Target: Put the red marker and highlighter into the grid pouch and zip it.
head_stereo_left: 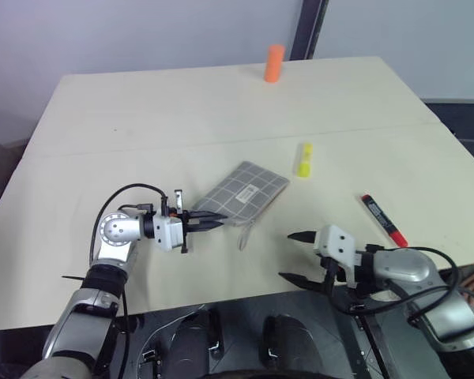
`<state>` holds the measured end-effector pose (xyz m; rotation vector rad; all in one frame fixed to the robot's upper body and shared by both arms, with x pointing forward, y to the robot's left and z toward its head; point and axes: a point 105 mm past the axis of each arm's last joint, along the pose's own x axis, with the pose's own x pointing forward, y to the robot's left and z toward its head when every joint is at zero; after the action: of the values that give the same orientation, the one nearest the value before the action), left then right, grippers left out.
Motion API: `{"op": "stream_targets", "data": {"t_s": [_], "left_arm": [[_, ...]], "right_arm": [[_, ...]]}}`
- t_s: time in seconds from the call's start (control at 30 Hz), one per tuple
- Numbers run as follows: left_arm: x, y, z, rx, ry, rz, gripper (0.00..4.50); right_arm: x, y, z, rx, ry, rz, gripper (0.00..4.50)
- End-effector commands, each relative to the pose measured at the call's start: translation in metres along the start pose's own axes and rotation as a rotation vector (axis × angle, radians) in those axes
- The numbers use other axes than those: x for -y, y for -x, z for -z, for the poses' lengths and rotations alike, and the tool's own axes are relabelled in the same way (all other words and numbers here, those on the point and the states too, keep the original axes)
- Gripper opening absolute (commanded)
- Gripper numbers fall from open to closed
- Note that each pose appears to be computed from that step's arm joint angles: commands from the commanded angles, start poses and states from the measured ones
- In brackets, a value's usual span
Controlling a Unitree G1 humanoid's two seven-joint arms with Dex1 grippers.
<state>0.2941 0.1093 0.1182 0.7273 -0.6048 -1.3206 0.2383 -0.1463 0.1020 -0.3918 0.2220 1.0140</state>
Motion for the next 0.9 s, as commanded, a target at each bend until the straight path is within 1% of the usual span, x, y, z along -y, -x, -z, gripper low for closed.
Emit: {"op": "stream_targets", "data": {"t_s": [0.03,0.07,0.1,0.17,0.27,0.33,0.37,0.43,0.5,0.57,0.63,0.7,0.77,0.9], "left_arm": [[-0.005,0.008,0.0,-0.018,-0.029,-0.044,0.0],[-0.005,0.008,0.001,-0.021,-0.031,-0.045,0.0],[-0.005,0.008,0.002,-0.022,-0.033,-0.048,0.0],[-0.006,0.005,0.002,-0.018,-0.037,-0.057,0.0],[-0.008,0.002,0.001,-0.009,-0.044,-0.061,0.0],[-0.006,0.0,0.001,-0.008,-0.049,-0.047,0.0],[-0.005,-0.001,0.002,-0.009,-0.052,-0.038,0.0],[-0.006,-0.002,0.003,-0.012,-0.053,-0.035,0.0],[-0.008,-0.004,0.003,-0.01,-0.058,-0.037,0.0],[-0.008,-0.005,0.003,-0.009,-0.066,-0.032,0.0],[-0.007,-0.007,0.002,-0.006,-0.07,-0.03,0.0],[-0.005,-0.007,0.001,-0.005,-0.073,-0.029,0.0],[-0.004,-0.006,0.0,-0.007,-0.077,-0.034,0.0],[-0.002,-0.003,-0.001,-0.014,-0.082,-0.04,0.0]], "right_arm": [[0.03,0.022,-0.034,0.21,-0.046,0.257,4.46],[0.043,0.028,-0.037,0.251,-0.084,0.364,4.46],[0.051,0.032,-0.035,0.263,-0.119,0.441,4.46],[0.064,0.032,-0.026,0.222,-0.14,0.551,4.46],[0.088,0.025,-0.015,0.147,-0.149,0.693,4.46],[0.109,0.017,-0.017,0.133,-0.151,0.771,4.46],[0.117,0.012,-0.021,0.152,-0.17,0.789,4.46],[0.144,0.0,-0.024,0.132,-0.181,0.866,4.46],[0.163,-0.017,-0.024,0.1,-0.177,0.876,4.46],[0.178,-0.024,-0.014,0.043,-0.177,0.896,4.46],[0.191,-0.028,-0.009,0.05,-0.229,0.909,4.46],[0.197,-0.038,-0.007,0.074,-0.295,0.889,4.46],[0.197,-0.049,-0.007,0.06,-0.284,0.853,4.46],[0.2,-0.058,-0.003,0.068,-0.35,0.839,4.46]]}}
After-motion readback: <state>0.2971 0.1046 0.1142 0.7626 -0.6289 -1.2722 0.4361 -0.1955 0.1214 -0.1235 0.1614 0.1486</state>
